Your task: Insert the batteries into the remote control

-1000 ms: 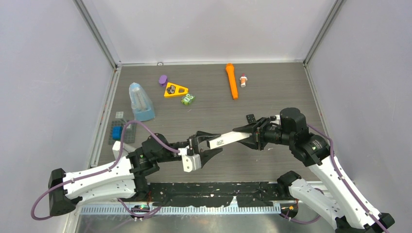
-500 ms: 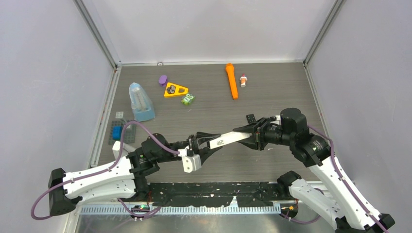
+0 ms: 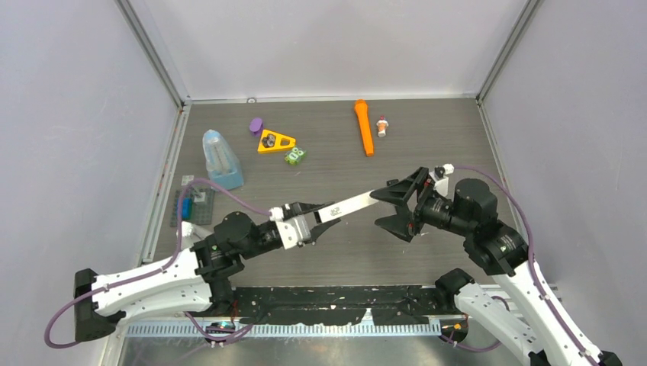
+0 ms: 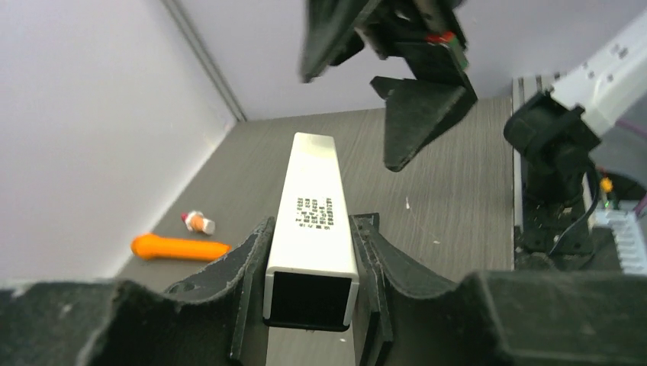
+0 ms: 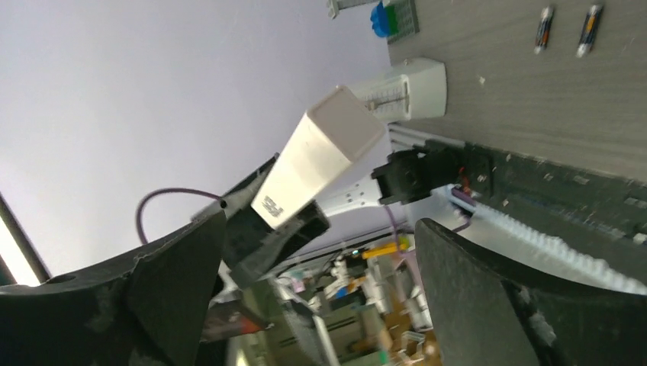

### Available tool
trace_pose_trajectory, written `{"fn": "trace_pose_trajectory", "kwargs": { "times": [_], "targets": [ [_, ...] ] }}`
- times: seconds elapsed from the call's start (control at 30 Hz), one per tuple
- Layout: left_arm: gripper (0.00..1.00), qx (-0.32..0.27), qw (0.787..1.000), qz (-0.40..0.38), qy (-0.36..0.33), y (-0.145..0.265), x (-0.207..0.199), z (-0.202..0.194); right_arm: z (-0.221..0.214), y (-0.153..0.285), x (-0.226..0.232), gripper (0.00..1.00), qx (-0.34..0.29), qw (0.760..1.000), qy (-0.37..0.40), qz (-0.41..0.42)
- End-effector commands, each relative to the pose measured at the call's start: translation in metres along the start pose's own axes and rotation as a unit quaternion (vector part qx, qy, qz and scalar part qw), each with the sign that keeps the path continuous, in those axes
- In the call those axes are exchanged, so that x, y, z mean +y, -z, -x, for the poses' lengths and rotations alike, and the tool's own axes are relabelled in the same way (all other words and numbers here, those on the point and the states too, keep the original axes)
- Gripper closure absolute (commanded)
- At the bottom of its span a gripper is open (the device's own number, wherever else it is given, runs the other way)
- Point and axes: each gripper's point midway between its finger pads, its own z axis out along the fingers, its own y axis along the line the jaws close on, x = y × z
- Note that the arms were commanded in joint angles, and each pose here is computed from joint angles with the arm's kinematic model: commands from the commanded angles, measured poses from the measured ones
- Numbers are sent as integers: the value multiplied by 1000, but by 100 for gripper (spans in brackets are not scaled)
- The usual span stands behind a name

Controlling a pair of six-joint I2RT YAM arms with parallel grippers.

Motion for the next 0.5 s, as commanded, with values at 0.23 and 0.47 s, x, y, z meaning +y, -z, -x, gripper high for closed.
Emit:
{"fn": "trace_pose_trajectory", "kwargs": {
  "times": [0.23, 0.47],
  "targets": [
    [100, 21, 953, 106, 282, 37, 30, 43, -13, 3, 23, 4, 13, 931, 327, 160],
    [100, -8, 949, 74, 306, 49, 21, 60, -26, 8, 56, 5, 40, 914, 328, 236]
  ]
}}
